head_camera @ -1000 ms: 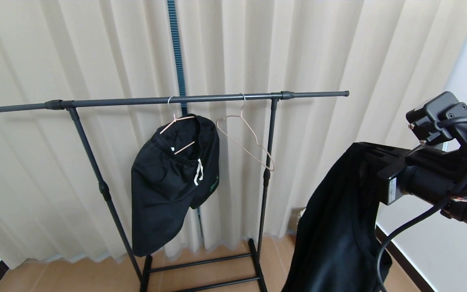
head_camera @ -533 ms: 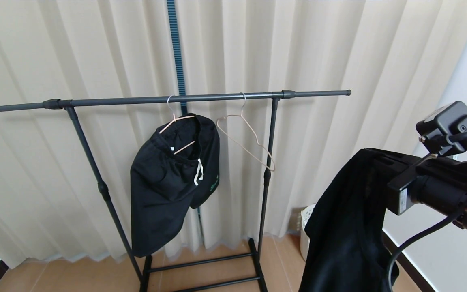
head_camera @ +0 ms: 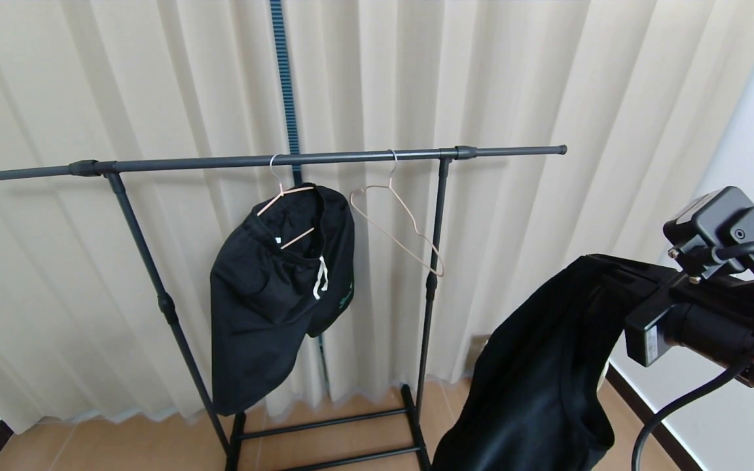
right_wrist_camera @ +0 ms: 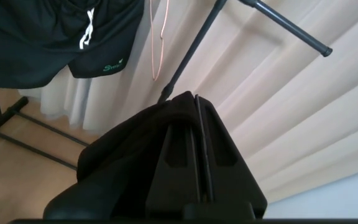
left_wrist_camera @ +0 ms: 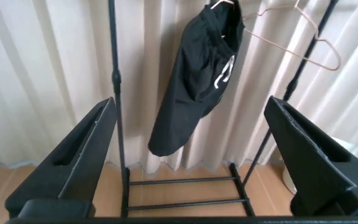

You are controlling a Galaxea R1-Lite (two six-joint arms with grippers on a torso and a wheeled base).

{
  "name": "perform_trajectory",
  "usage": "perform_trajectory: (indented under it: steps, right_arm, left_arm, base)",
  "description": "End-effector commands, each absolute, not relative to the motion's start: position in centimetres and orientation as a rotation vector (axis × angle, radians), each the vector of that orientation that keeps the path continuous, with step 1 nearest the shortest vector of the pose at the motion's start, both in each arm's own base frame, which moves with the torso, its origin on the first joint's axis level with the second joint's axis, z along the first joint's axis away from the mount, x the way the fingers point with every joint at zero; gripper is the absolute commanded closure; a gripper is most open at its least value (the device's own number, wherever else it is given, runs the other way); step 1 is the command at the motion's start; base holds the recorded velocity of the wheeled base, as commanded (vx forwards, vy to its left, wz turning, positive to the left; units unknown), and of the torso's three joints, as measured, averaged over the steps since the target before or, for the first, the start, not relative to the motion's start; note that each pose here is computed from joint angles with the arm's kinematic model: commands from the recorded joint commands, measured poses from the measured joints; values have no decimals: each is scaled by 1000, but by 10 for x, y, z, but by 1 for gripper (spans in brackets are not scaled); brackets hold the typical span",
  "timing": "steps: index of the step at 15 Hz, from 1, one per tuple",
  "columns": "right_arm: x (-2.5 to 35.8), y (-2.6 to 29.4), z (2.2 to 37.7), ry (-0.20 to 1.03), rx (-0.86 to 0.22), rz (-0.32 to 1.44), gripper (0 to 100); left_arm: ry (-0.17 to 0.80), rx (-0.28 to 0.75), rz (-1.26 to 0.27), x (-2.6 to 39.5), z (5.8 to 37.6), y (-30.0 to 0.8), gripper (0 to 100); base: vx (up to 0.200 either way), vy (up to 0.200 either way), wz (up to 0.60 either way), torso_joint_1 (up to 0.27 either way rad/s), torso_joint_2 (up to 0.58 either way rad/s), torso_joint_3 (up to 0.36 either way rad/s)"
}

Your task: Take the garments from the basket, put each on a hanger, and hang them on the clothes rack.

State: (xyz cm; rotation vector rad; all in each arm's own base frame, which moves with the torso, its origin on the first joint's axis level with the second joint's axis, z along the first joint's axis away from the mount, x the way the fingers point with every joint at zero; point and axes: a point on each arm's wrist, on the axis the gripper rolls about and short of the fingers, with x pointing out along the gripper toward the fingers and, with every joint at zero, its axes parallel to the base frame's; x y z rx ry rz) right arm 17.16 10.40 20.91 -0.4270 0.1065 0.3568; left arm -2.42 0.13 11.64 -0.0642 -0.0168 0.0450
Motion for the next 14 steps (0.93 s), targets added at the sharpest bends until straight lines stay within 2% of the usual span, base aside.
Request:
perform_trajectory:
  steps: [1,2,3,6,8,10,14]
  right_arm:
    - [176,107,205,124,-435,361,100]
    - [176,107,204,131,-438,362,100]
    - [179,109,201,145,-444,364,100]
    - [195,119,191,192,-455,362,100]
    - [210,128,190,214,-406,356,100]
    - [227,139,195,206,-365,355,100]
    - [281,176,195,186,-349,359,100]
  left_arm:
    - [118,-84,-58,3,156,-1,0]
    - [207,-124,-160,24,171,-4,0]
    - [294,-179,-181,49,183,-6,0]
    - [431,-328,-320,107,204,-32,0]
    - [534,-307,-396,147,204,-72,0]
    - [548,-295,-450,179,198,-102,0]
    - [594,-257,-532,214,185,-152,0]
  base:
    - [0,0,0,0,0,0]
    - [0,0,0,0,0,0]
    - [0,0,0,0,0,0]
    - [0,0,0,0,0,0]
    - [0,0,0,0,0,0]
    - [0,0,0,0,0,0]
    - [0,0,0,0,0,0]
